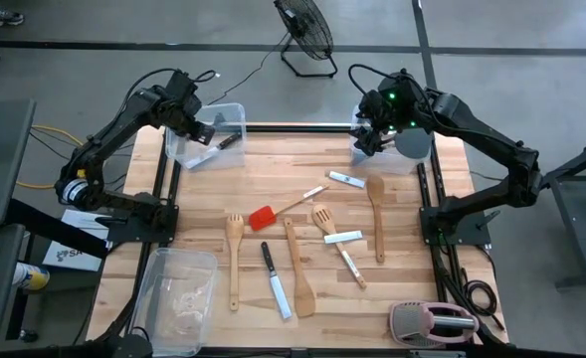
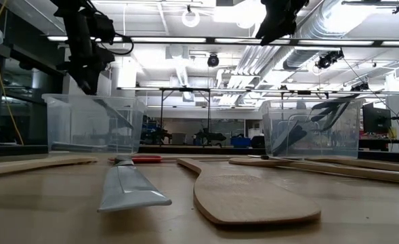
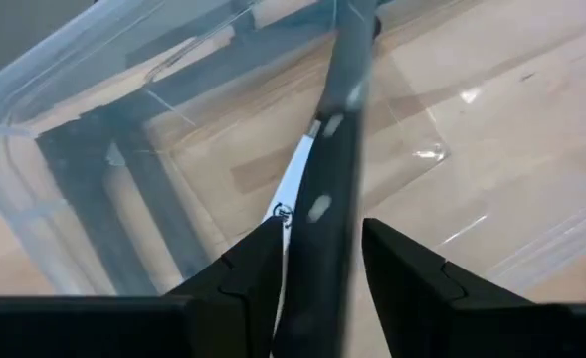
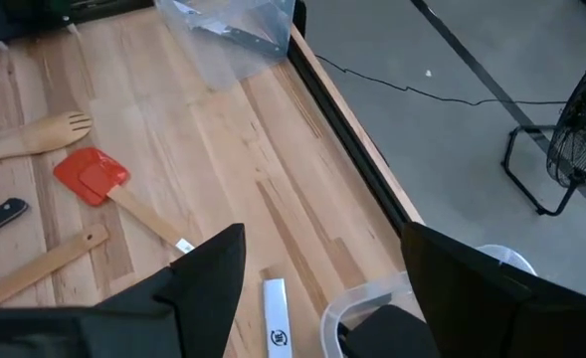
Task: Pick & Place Kitchen Items
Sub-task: Put the black kitchen knife into the top left transparent bin
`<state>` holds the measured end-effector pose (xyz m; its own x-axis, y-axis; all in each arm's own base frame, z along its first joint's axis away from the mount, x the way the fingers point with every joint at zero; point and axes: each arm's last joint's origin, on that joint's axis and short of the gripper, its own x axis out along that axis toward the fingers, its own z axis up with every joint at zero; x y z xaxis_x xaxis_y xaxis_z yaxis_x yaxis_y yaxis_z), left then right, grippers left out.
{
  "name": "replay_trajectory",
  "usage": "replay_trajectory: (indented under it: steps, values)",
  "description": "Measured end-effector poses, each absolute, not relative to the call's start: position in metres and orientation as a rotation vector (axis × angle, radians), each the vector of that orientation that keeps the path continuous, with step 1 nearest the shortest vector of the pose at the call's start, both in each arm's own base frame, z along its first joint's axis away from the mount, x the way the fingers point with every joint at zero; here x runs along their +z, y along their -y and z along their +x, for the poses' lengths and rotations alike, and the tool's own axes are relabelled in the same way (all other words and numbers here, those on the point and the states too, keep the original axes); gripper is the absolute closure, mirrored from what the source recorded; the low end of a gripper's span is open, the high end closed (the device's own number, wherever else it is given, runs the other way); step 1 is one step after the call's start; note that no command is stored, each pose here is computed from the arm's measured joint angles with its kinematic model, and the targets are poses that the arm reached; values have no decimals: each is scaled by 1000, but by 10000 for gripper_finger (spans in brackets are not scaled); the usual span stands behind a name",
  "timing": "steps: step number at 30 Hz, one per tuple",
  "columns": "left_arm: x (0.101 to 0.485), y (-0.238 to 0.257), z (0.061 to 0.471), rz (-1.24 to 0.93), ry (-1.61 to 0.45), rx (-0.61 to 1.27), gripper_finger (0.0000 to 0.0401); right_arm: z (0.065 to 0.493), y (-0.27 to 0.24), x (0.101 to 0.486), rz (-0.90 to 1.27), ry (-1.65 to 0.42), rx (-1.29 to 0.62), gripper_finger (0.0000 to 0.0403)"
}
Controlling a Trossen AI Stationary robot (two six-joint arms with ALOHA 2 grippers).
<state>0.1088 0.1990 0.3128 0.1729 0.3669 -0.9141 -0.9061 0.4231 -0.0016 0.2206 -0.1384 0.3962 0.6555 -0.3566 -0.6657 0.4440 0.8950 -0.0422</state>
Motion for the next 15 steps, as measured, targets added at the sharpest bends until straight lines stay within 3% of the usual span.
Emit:
replay_trajectory:
  steps: [15]
  values:
    - [314,-198,109,-661,-1014,974,259,221,138,396,132,-725,-455,141]
